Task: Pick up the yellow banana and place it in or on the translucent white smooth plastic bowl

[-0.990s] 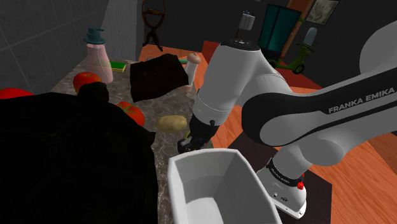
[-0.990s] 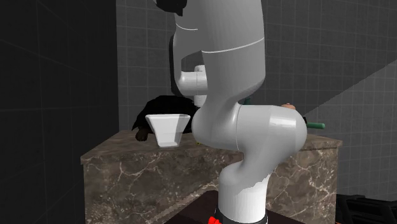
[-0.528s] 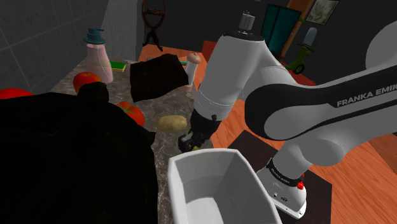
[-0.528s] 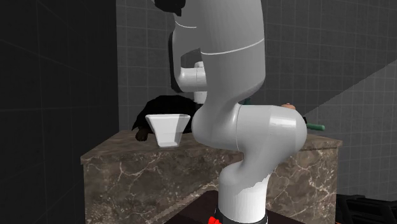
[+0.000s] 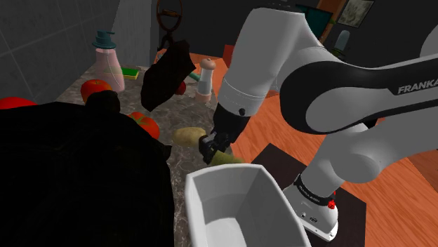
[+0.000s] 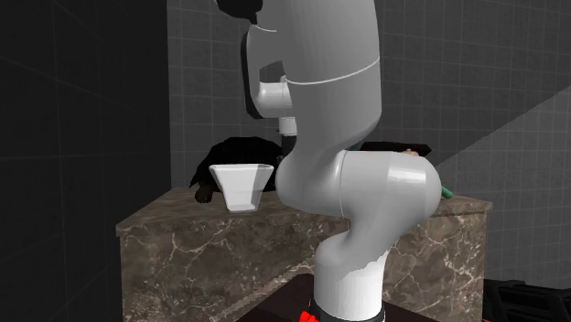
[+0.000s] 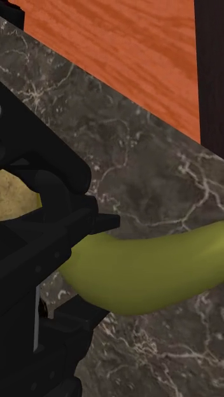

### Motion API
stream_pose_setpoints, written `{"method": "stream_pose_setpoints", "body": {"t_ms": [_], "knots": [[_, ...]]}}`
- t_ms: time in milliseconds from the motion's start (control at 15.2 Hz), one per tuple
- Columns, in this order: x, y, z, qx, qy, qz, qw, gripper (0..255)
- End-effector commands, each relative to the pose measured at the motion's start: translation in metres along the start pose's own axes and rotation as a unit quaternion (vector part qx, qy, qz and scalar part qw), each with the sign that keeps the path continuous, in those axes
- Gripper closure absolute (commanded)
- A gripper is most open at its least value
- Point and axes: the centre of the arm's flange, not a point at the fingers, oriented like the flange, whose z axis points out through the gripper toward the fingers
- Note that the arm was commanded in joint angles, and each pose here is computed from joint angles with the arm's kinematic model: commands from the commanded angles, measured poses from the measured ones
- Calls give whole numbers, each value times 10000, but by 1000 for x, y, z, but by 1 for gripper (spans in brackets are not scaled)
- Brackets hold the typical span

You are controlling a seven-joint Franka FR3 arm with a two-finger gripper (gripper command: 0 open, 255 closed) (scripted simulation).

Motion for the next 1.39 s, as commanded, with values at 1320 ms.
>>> {"method": "stream_pose_setpoints", "body": {"t_ms": [1320], "knots": [[10,-5,-116,-1,-1,1,10000,255]]}}
